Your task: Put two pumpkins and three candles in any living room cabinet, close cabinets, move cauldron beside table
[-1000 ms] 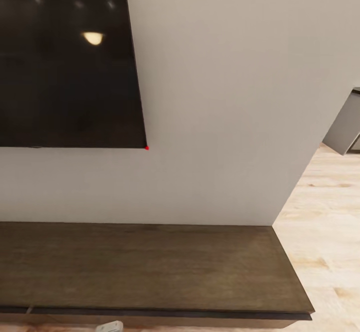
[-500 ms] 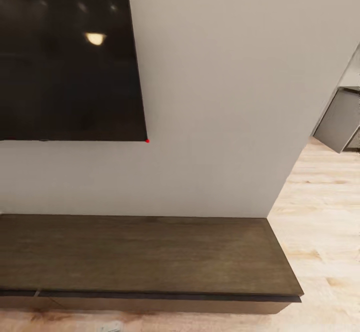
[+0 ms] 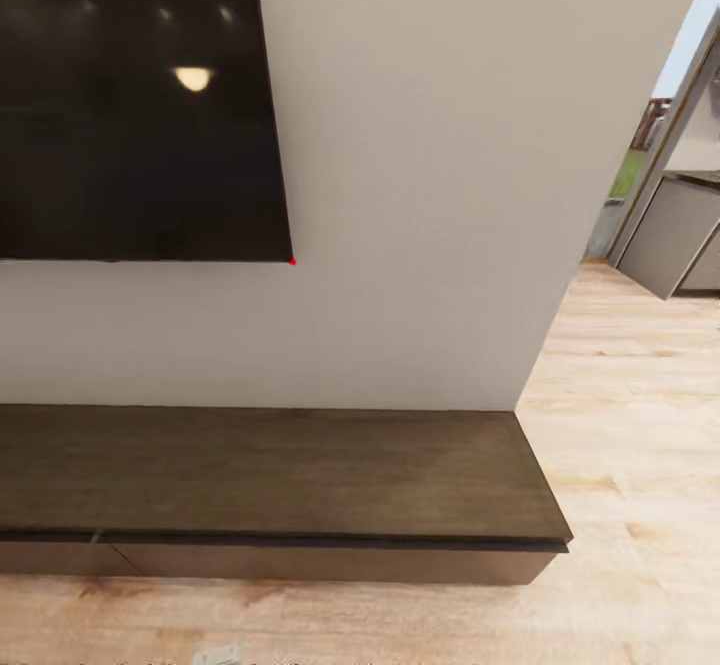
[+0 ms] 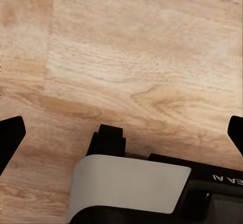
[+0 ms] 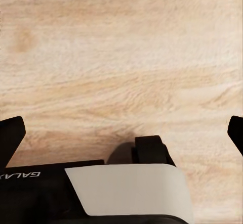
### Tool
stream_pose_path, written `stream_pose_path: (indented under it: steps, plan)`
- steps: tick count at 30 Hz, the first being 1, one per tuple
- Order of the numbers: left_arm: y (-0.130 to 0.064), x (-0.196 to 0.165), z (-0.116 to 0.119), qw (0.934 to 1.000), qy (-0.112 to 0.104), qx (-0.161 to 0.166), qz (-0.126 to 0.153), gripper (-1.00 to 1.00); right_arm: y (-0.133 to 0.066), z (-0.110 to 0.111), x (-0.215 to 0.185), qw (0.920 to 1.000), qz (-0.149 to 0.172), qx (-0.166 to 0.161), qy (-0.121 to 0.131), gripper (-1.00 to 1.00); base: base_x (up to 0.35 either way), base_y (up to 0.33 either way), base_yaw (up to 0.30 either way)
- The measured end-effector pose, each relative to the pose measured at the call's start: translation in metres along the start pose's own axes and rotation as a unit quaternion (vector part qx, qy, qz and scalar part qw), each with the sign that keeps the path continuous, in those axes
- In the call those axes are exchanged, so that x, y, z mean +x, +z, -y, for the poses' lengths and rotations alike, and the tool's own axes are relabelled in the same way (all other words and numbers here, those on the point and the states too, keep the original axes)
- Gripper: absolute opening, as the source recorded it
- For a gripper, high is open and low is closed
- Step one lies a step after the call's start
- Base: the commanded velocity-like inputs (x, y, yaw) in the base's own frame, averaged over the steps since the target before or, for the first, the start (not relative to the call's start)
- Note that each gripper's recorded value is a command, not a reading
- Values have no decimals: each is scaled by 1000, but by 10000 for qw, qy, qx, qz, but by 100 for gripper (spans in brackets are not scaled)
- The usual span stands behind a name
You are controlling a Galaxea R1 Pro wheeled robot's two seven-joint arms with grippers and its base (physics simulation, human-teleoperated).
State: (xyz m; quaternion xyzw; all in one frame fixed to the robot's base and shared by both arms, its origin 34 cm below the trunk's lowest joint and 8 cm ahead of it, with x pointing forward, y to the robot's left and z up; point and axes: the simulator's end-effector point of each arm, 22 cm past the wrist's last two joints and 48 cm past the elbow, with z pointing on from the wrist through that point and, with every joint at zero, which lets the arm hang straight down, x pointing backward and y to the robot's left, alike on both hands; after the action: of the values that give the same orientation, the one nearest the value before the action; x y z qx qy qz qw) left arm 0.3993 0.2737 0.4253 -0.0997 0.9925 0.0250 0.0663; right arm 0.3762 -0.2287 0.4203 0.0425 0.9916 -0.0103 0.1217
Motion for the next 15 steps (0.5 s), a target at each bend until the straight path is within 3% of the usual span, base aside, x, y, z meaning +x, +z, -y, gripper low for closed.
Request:
stream_pose_path:
  steps: [5,8,9,10,11,12,14,15]
  plan:
    - [0,-5,-8,9999,54,-58,74,100,0,1,-1,10000,33,10,-19,100,-10,-1,0]
    - [0,-14,-8,9996,50,-52,274,100,0,2,-2,10000,44,17,-36,100,0,0,0]
    - [-7,-44,41,9954,73,708,638,100,0,7,-4,10000,62,20,-58,100,0,0,0]
    - [-14,-58,67,9908,109,1124,743,100,1,7,-4,10000,63,16,-62,100,0,0,0]
    - [-31,-87,109,9781,216,1863,898,100,1,7,-4,10000,61,13,-64,100,0,0,0]
    - [-62,-126,157,9548,390,2746,1065,100,1,7,-4,10000,58,10,-65,100,0,0,0]
    - [-138,-172,238,8942,765,4297,993,100,1,7,-4,10000,53,7,-69,100,0,0,0]
    - [-156,-175,253,8783,847,4616,909,100,1,7,-4,10000,51,5,-71,100,0,0,0]
